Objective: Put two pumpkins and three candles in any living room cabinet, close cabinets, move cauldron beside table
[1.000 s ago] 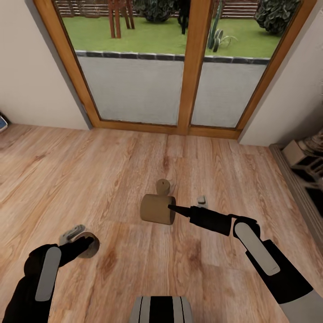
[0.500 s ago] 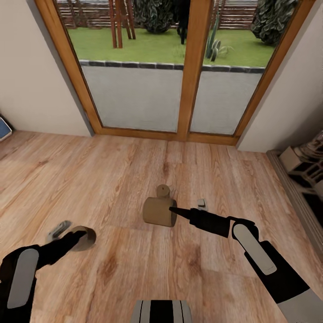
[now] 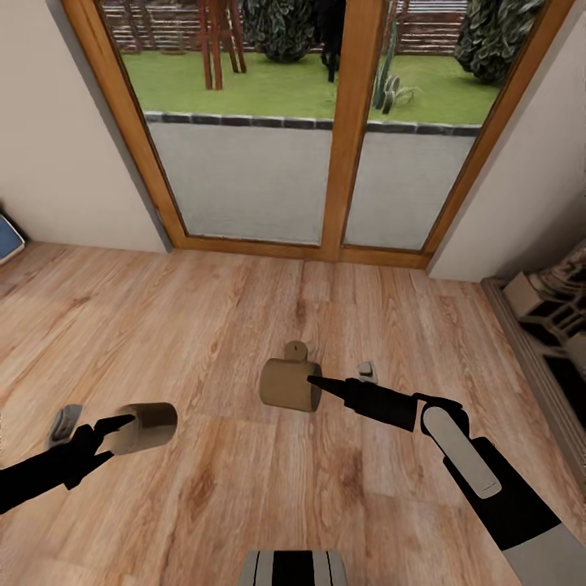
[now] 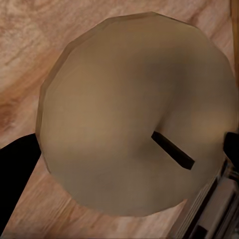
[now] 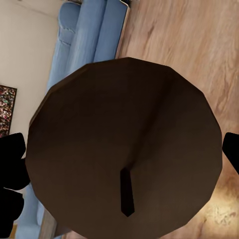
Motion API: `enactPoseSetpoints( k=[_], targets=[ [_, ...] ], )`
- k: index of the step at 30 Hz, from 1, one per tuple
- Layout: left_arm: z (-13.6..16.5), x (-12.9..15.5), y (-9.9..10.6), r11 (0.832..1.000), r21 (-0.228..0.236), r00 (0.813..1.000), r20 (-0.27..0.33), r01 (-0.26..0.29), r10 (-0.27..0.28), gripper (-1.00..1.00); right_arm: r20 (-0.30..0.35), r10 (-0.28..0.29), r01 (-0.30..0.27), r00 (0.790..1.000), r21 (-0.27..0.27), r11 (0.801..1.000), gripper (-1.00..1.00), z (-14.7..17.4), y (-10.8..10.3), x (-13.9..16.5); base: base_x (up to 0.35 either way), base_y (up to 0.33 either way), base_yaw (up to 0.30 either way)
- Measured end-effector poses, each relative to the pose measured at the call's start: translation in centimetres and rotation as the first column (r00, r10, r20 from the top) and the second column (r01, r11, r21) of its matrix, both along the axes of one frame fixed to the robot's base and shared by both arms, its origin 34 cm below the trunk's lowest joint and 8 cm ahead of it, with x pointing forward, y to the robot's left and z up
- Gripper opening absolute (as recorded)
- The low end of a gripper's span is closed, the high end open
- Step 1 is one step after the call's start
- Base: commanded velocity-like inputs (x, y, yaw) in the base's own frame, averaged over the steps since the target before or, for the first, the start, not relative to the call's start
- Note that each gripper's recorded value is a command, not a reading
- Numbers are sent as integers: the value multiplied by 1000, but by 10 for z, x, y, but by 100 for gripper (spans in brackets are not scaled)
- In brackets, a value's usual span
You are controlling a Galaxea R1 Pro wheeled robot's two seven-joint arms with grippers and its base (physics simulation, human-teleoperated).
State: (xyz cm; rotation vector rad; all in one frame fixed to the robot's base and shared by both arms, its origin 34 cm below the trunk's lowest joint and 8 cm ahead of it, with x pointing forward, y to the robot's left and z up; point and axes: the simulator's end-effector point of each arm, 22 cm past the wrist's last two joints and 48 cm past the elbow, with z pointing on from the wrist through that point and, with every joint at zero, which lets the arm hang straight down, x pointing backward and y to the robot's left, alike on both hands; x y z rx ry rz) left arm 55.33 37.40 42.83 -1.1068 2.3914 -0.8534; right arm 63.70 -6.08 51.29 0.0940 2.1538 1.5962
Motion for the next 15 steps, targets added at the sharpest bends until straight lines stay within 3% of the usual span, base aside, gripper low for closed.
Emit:
enactPoseSetpoints(
  k=[4,15],
  targets=[
    [9,2,-1,1000,-3,1000,0,0,0,-100,-1,0,0,1000,-1,1000,-100,8,0,2,-122,0,0],
    [32,7,0,1000,-1,1000,-3,-1,1,-100,-1,0,0,1000,-5,1000,-100,31,-1,8,-322,0,0]
  ],
)
